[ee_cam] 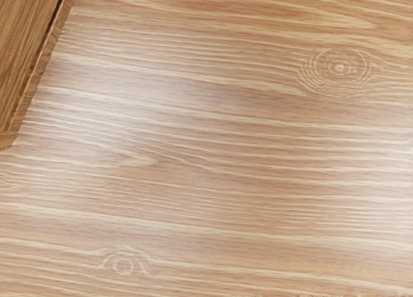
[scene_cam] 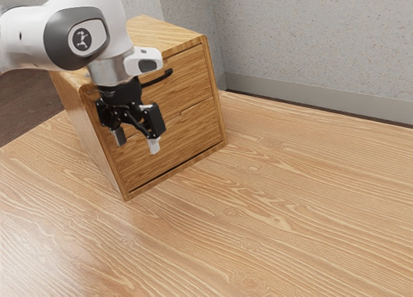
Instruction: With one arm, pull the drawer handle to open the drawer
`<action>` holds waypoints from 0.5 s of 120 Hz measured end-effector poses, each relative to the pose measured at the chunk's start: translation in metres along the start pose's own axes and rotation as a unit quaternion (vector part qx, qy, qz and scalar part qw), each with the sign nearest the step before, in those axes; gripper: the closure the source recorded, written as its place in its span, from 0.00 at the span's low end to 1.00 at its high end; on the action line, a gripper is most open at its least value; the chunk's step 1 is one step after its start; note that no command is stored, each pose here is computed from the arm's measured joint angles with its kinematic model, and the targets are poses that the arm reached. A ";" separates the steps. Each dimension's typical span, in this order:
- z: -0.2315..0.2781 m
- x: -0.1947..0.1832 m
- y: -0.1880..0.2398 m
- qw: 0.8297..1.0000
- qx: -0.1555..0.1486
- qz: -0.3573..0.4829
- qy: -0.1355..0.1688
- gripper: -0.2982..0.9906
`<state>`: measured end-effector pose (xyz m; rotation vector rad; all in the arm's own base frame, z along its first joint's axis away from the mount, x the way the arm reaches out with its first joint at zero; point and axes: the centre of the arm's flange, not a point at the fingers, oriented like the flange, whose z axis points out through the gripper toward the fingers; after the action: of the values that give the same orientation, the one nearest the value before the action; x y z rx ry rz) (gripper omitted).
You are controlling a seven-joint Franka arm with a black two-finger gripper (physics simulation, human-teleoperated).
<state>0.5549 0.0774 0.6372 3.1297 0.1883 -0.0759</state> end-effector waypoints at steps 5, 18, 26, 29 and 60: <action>0.000 0.000 0.003 1.000 0.000 0.003 0.000 0.23; 0.000 0.000 0.000 1.000 0.000 0.002 -0.001 0.23; -0.007 -0.002 -0.006 1.000 0.001 -0.003 0.006 0.23; -0.019 -0.005 -0.008 1.000 0.008 -0.004 0.018 0.23; -0.074 0.005 -0.002 0.987 0.106 0.014 0.122 0.23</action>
<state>0.5632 0.0805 0.7109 3.3445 0.1440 0.3084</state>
